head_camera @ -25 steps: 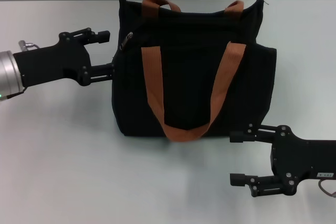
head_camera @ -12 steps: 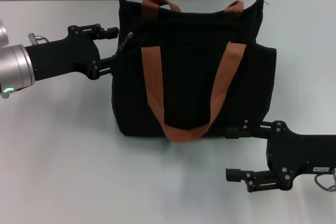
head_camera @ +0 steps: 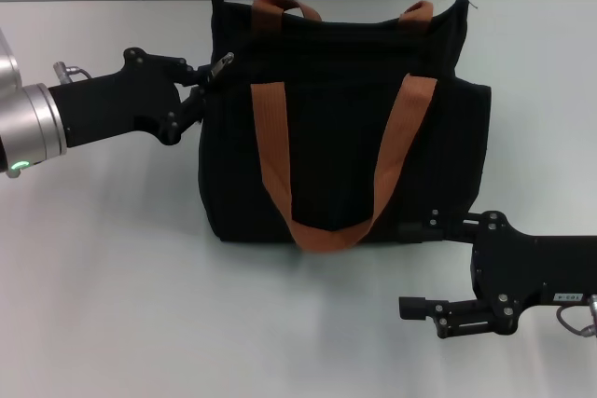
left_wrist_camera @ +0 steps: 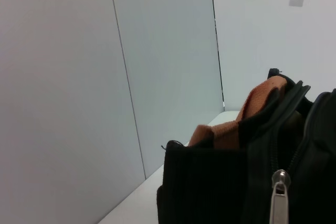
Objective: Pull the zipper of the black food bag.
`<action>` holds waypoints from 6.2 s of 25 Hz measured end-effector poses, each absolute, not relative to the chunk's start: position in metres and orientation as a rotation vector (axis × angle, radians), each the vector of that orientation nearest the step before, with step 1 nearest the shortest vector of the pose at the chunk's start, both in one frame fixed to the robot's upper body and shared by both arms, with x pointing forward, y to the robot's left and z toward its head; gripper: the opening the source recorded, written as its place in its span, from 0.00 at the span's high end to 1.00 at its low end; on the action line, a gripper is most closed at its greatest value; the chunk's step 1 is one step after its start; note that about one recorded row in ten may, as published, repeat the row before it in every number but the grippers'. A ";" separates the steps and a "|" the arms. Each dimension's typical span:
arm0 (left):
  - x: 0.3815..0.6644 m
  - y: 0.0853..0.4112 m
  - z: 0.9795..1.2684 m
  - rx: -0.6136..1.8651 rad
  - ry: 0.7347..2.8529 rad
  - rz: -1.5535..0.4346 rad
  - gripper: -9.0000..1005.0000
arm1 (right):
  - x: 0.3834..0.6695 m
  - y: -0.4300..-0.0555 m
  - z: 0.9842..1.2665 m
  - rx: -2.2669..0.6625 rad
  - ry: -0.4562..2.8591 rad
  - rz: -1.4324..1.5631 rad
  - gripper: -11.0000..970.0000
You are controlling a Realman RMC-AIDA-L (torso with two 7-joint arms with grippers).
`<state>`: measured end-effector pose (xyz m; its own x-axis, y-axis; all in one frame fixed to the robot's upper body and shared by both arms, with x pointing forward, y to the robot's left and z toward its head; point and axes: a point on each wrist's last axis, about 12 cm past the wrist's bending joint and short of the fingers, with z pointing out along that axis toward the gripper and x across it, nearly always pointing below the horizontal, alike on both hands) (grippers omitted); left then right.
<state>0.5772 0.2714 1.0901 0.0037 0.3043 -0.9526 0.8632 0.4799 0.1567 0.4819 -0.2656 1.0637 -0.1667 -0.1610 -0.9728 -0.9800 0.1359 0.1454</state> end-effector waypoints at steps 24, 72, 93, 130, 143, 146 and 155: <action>0.565 0.279 1.097 1.009 1.461 -0.615 0.97 | 0.482 -0.265 1.066 -1.145 1.490 1.152 0.23; 0.563 0.276 1.104 1.057 1.318 -0.546 0.96 | 0.575 -0.232 1.171 -0.769 1.736 1.648 0.29; 0.563 0.277 1.108 1.052 1.312 -0.569 0.96 | 0.624 -0.174 1.209 -0.837 1.980 1.483 0.31; 0.560 0.276 1.107 1.045 1.313 -0.594 0.96 | 0.635 -0.141 1.204 -0.874 2.088 1.345 0.59; 0.561 0.275 1.107 1.044 1.311 -0.596 0.96 | 0.635 -0.133 1.204 -0.903 2.093 1.335 0.59; 0.561 0.275 1.107 1.044 1.311 -0.596 0.96 | 0.634 -0.132 1.204 -0.907 2.093 1.336 0.59; 0.561 0.274 1.108 1.042 1.307 -0.597 0.96 | 0.633 -0.130 1.203 -0.912 2.094 1.340 0.59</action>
